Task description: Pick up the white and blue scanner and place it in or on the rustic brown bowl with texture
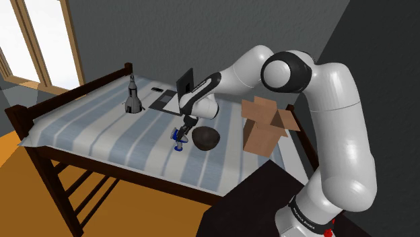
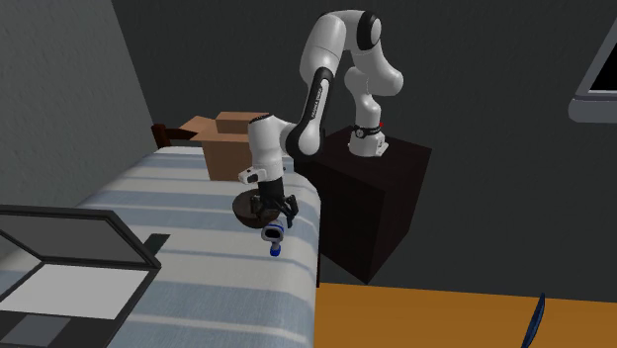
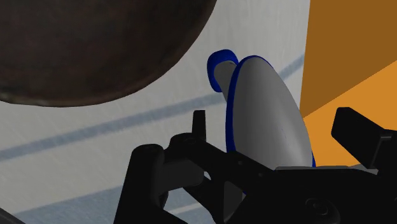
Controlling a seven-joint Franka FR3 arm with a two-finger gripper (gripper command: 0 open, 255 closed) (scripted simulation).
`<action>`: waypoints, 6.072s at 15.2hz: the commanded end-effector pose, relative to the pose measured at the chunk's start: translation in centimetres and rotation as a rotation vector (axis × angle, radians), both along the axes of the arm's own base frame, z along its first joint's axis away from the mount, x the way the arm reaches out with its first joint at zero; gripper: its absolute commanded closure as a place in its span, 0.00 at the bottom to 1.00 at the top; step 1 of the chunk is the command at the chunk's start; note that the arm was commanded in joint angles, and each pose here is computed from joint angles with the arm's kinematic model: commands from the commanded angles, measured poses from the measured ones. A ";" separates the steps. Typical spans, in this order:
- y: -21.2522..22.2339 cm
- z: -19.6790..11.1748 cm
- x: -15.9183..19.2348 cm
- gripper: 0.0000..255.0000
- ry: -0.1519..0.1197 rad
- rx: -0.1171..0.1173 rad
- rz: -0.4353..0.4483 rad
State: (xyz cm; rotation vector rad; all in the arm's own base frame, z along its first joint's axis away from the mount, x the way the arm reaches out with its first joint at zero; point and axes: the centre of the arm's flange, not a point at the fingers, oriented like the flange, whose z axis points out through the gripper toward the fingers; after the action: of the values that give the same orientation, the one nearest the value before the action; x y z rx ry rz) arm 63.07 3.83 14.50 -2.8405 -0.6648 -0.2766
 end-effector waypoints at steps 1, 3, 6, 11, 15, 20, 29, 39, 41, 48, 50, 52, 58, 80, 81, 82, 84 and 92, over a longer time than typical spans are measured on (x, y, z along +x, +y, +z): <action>0.0 0.0 0.0 0.00 0.000 0.000 0.000; 0.0 0.0 0.0 0.00 0.000 0.000 0.000; 0.0 0.0 0.0 1.00 0.000 0.000 0.000; 0.0 0.0 0.0 1.00 0.000 0.000 0.000; 0.0 1.0 0.0 1.00 0.000 0.000 0.000; 0.0 3.7 0.0 1.00 0.000 0.000 0.000; 0.0 8.4 0.0 1.00 0.000 0.000 0.000; 0.0 13.7 0.0 1.00 0.000 0.000 0.000; 0.0 14.8 0.0 1.00 0.000 0.000 0.000; -2.4 17.8 -0.8 1.00 0.000 0.000 0.000; -4.9 18.4 -1.7 1.00 0.000 0.000 0.000; -7.3 19.0 -2.5 1.00 0.000 0.000 0.000; -14.6 20.8 -5.0 1.00 0.000 0.000 0.000; -15.8 10.2 -5.5 1.00 0.000 0.000 0.000; -15.8 10.2 -5.5 1.00 0.000 0.000 0.000; -15.8 10.2 -5.5 1.00 0.000 0.000 0.000; -15.8 10.2 -5.5 1.00 0.000 0.000 0.000; -15.8 10.2 -5.5 0.00 0.000 0.000 0.000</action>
State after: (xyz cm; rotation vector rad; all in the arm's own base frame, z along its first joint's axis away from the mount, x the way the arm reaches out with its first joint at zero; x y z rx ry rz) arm 57.61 -12.00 24.72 -2.8405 -0.6648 -0.2767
